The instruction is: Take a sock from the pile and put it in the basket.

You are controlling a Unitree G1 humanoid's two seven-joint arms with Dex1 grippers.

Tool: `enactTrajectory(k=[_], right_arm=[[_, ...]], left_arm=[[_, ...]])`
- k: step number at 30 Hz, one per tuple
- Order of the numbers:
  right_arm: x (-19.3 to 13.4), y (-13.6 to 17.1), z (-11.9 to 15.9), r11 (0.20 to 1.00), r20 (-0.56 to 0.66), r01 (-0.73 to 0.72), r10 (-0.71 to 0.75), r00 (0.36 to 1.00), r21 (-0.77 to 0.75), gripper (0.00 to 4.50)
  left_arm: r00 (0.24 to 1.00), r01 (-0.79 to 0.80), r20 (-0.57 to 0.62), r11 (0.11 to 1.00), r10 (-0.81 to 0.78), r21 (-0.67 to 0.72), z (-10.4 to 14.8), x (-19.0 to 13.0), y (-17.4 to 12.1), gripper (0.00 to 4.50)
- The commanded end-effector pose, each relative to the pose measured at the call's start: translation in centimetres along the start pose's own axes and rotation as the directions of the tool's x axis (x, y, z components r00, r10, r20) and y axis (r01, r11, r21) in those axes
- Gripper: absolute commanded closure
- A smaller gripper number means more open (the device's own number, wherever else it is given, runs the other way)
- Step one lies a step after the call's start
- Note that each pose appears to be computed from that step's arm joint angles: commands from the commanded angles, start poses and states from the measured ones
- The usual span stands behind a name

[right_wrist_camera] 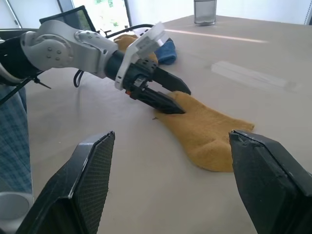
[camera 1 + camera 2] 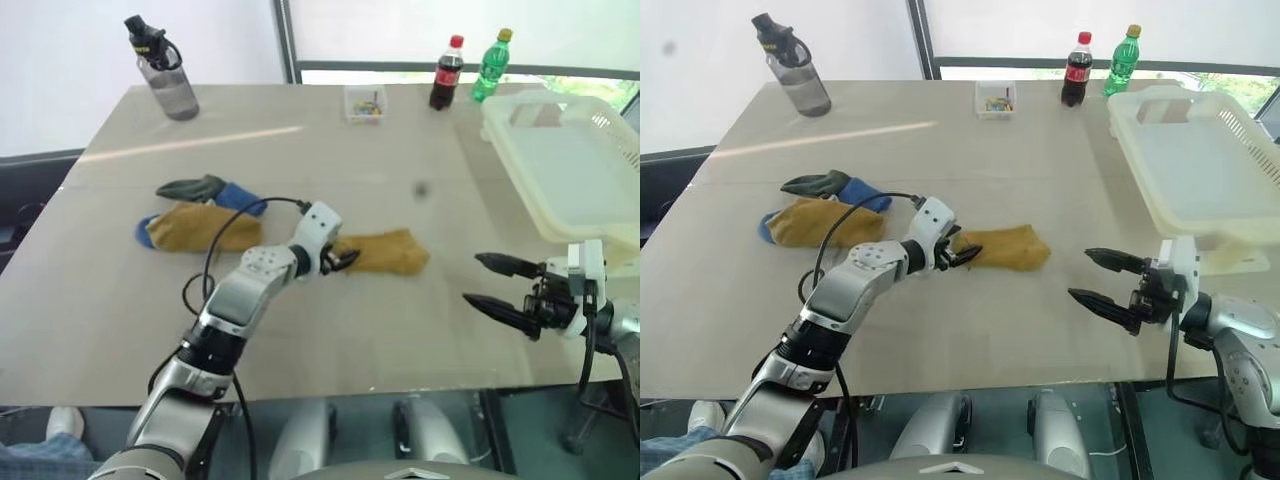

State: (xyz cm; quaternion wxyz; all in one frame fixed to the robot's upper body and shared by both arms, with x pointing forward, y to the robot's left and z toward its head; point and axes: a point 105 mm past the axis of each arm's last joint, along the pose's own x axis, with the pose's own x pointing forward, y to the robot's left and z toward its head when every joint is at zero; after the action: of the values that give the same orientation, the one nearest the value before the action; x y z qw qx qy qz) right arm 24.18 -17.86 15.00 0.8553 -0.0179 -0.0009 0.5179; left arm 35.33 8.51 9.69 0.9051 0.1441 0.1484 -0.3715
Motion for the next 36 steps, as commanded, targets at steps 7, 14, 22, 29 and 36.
enactTrajectory(k=[7, 14, 22, 29, 36], right_arm=[[2.3, 1.2, 0.0, 0.999, 0.02, -0.032, 0.031, 0.999, 0.038, 0.69], [2.8, 0.9, -0.3, 0.999, 0.013, -0.025, 0.025, 1.0, 0.027, 0.69], [2.9, 1.1, -0.6, 0.999, -0.009, -0.034, 0.034, 0.999, 0.033, 0.69], [5.5, 2.2, -3.5, 0.995, -0.172, -0.097, 0.093, 0.981, -0.015, 0.69], [6.4, -0.5, -6.6, 0.985, -0.337, 0.026, -0.084, 0.938, -0.173, 0.69]], left_arm=[[0.988, 0.154, -0.006, 0.987, -0.154, 0.035, -0.8, -2.7, -3.7, 0.99], [0.999, 0.011, -0.04, 0.999, -0.012, -0.039, -1.2, -3.7, -2.9, 0.99], [0.999, -0.04, -0.024, 0.973, 0.036, -0.226, -0.9, -3.1, -6.6, 0.99], [0.998, -0.052, -0.036, 0.97, 0.044, -0.239, -0.9, -3.3, -6.3, 0.99], [0.999, -0.001, -0.034, 0.962, -0.008, -0.272, -1.2, -4.4, -6.4, 0.99]])
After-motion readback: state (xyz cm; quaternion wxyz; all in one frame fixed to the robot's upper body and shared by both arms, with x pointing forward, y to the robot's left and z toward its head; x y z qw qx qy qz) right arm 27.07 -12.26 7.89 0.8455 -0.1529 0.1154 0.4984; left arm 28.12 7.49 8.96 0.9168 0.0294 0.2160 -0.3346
